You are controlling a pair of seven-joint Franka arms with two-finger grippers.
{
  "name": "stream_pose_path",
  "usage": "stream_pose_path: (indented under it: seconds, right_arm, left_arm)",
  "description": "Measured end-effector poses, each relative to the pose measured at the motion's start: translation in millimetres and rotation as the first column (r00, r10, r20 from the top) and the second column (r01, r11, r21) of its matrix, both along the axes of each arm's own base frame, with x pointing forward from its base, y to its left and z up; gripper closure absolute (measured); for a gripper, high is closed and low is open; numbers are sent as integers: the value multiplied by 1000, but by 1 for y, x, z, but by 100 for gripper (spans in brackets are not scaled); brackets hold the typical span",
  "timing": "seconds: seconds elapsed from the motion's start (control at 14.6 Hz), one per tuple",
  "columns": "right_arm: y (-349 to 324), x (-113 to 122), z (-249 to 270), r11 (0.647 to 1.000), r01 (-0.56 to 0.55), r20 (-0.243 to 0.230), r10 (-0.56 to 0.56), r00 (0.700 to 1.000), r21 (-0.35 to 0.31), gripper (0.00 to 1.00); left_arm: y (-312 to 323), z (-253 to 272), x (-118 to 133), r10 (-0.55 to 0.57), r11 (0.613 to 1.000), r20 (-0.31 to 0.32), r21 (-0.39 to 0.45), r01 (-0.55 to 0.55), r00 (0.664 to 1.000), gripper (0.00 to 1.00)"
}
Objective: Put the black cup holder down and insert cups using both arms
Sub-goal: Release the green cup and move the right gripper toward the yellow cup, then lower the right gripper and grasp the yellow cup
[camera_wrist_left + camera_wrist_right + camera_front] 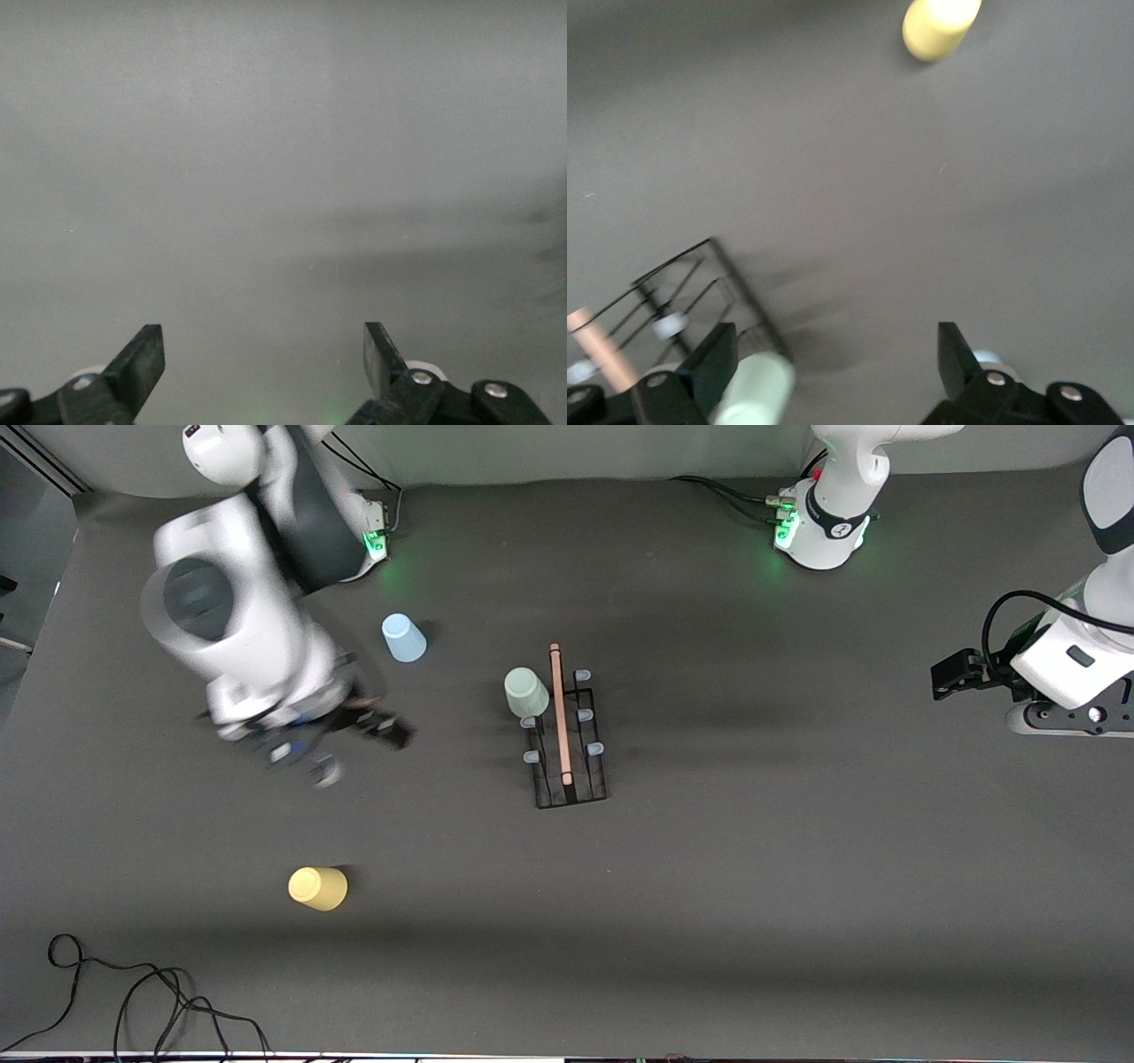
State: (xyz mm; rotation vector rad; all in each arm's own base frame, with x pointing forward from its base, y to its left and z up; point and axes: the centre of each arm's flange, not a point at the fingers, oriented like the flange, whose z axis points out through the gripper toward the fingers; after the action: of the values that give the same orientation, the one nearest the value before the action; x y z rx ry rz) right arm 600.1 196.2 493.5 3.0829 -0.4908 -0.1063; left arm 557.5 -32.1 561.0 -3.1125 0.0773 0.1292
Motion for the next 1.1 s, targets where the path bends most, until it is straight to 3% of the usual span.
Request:
stream_pose_path:
  seconds: [0.21,0.41,0.76,1.1]
  right_arm:
    - [-103,49,-5,984,-180,21,180,983,8,0]
    - [-154,83,-25,957,-290,22,290,957,-1,0]
    - [-140,113,-107,948,-319,41,319,947,9,0]
    - [-143,124,-206,950,-312,81,313,946,-24,0]
  left_arm:
    - [0,0,0,1,1000,0,0,-1,1000,0]
    - [1,0,0,1,1000,0,0,-1,1000,0]
    - [1,0,0,2,1000,0,0,-2,1000,0]
    - [1,0,0,2,1000,-1,0,-2,1000,0]
